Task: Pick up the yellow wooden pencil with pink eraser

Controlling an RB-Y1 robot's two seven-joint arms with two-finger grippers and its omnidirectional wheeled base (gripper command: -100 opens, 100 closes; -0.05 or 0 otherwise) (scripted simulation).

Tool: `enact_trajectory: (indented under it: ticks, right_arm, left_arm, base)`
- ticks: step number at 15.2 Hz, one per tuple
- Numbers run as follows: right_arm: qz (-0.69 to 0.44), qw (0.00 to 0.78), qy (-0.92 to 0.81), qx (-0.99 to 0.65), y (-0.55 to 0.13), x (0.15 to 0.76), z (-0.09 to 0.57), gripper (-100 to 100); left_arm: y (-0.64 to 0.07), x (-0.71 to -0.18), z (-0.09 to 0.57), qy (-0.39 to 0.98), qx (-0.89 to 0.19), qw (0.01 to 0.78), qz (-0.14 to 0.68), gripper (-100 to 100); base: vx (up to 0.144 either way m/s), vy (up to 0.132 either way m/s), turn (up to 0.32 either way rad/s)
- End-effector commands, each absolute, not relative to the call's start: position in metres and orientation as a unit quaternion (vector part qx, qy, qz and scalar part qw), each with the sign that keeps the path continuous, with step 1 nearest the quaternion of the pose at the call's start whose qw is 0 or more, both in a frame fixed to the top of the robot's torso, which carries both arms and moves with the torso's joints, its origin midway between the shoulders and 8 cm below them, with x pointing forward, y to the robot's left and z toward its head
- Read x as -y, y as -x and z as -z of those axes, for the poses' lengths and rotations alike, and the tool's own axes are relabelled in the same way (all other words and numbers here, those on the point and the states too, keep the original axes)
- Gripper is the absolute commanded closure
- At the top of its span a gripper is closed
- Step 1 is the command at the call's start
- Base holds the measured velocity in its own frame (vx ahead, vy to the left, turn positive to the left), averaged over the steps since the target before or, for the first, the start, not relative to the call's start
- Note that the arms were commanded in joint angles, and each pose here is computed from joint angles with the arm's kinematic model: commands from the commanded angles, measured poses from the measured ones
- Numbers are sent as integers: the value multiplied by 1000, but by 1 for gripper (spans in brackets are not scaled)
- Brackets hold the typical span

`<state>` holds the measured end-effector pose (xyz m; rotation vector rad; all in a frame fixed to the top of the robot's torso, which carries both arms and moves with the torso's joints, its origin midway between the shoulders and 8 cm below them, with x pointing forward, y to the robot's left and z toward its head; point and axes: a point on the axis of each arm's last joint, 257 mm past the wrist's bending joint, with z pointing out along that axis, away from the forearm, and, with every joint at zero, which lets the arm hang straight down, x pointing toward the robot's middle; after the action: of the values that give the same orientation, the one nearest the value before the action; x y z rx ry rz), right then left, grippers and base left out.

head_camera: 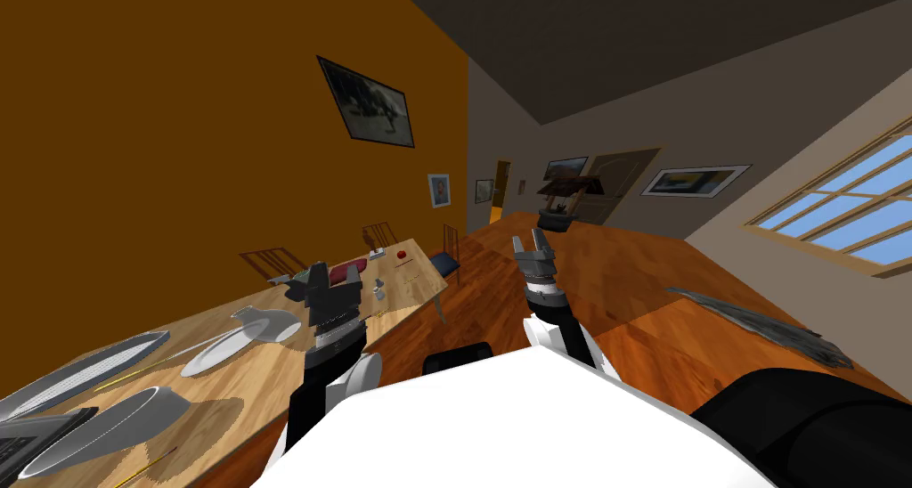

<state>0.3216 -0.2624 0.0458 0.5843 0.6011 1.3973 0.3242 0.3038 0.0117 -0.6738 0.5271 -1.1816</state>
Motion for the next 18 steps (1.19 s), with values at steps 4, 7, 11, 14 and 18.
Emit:
enact_trajectory:
  ticks: [4, 7, 11, 14, 18]
  right_arm:
    - [-624, 686, -261, -268, -322, 262, -46, 0]
    - [-624, 686, -261, -268, -322, 262, -46, 0]
    - [-624, 686, -261, -268, -322, 262, -46, 0]
    - [-624, 686, -261, -268, -322, 262, -46, 0]
    - [-624, 686, -261, -268, -322, 262, -46, 0]
  left_arm:
    - [-336, -299, -1, 298, -279, 733, 544, -100]
    - [-351, -300, 17, 302, -316, 716, 544, -100]
    - [-370, -305, 41, 317, -355, 695, 539, -100]
    - [-391, -315, 71, 342, -392, 669, 530, -100]
    - [-411, -330, 104, 373, -424, 643, 517, -100]
  base:
    - [-5, 11, -23]
    - [-7, 22, -34]
    - [-17, 37, -59]
    - [-19, 38, -60]
    - [-19, 42, -69]
